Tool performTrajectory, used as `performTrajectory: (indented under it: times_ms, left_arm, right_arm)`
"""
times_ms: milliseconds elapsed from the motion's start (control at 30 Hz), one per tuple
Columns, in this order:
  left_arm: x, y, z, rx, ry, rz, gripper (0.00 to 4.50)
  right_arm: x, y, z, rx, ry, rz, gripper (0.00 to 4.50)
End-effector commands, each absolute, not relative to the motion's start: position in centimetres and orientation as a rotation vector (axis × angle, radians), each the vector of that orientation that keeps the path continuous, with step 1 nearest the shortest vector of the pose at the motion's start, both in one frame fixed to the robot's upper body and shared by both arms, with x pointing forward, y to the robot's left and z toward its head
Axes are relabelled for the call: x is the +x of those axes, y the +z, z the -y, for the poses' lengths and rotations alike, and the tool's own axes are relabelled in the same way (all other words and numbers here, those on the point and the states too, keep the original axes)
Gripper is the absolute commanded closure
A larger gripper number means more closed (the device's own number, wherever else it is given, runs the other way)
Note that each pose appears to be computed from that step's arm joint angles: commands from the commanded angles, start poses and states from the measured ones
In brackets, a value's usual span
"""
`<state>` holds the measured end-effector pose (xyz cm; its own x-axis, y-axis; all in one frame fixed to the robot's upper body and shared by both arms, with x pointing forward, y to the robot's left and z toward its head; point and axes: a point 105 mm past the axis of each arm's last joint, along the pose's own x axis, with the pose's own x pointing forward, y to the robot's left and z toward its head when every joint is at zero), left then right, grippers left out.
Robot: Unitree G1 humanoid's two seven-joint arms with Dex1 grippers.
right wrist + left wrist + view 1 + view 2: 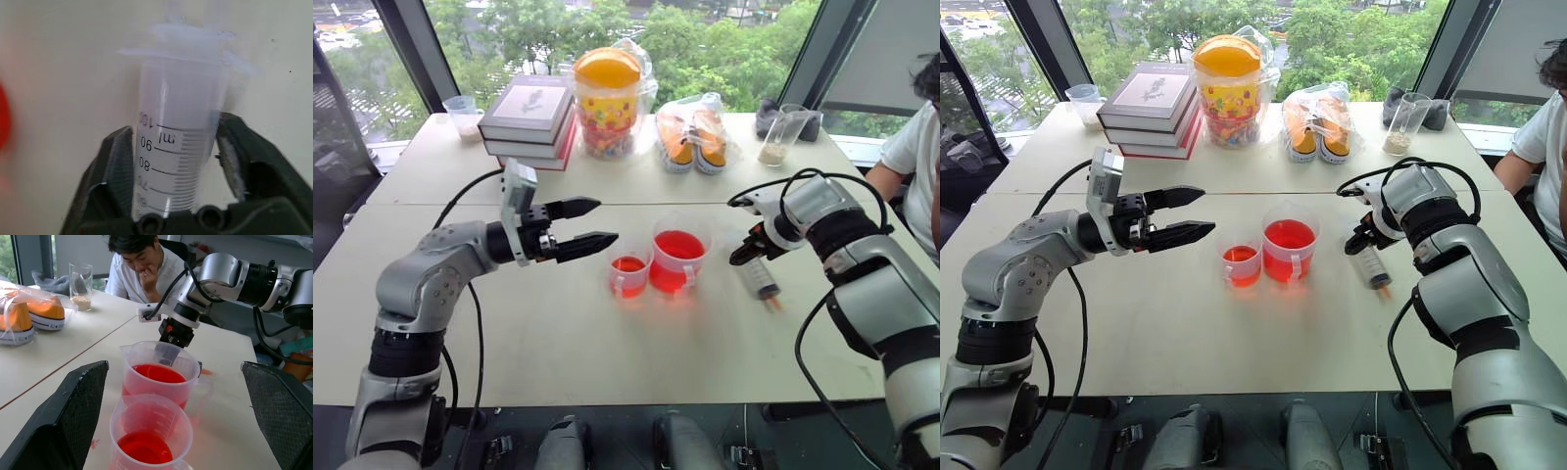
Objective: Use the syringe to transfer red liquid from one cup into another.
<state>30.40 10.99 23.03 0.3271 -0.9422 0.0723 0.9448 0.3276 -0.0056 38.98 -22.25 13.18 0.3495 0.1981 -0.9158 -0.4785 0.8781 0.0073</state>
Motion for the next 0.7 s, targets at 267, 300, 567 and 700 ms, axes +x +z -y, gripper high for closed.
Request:
performTrajectory:
  times_ms: [267, 300, 567, 700]
  left_arm:
    - [30.2, 24.7, -11.2, -0.026, -1.256, 0.107, 0.00]
    - [30.2, 24.7, -11.3, -0.024, -1.258, 0.107, 0.00]
    - [30.7, 25.3, -10.9, 0.003, -1.308, 0.092, 0.00]
    - [31.2, 26.0, -10.4, 0.021, -1.337, 0.097, 0.00]
  right_arm:
    - [40.8, 17.7, 23.5, -0.331, 0.357, -0.929, 3.12]
    - [41.2, 19.0, 23.4, -0.333, 0.352, -0.857, 3.12]
    - [40.7, 31.0, 21.6, -0.205, 0.293, -0.117, 3.12]
    - [37.2, 34.4, 17.8, -0.158, 0.403, 0.169, 3.12]
